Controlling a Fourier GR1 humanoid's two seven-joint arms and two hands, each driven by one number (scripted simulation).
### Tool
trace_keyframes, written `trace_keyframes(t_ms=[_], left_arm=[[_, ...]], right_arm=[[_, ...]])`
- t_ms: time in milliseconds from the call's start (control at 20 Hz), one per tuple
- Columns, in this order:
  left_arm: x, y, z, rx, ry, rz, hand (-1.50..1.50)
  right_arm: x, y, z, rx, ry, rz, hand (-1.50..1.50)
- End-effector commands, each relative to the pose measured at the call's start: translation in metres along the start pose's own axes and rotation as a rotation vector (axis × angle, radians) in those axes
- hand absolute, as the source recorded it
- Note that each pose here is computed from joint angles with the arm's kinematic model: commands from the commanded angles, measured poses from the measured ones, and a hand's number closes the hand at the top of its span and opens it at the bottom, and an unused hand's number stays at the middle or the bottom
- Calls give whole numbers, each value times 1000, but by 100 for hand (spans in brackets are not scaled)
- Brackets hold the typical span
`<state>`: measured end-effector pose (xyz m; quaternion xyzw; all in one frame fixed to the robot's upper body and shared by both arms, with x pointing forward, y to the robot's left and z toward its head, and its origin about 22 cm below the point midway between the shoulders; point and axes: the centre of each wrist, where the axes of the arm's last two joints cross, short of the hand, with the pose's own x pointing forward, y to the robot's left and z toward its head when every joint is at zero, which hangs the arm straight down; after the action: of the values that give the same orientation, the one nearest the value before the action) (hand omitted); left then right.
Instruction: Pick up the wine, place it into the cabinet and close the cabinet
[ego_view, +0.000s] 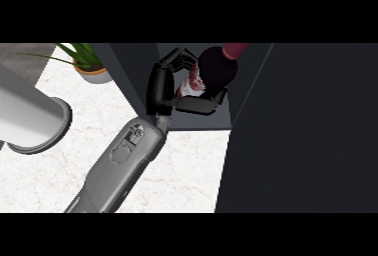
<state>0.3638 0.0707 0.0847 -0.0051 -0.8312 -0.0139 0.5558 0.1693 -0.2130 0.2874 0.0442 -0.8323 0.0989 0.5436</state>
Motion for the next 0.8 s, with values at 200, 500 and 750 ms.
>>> trace_keyframes(t_ms=[200, 500, 750], left_arm=[[-35, 2, 8, 14, 23, -9, 150], [-54, 0, 14, 29, 67, -58, 150], [-81, 6, 26, 6, 90, -129, 150]], right_arm=[[3, -7, 17, 82, -38, -43, -150], [8, 8, 26, 77, -24, -58, -150], [-3, 11, 8, 90, -14, -54, -150]])
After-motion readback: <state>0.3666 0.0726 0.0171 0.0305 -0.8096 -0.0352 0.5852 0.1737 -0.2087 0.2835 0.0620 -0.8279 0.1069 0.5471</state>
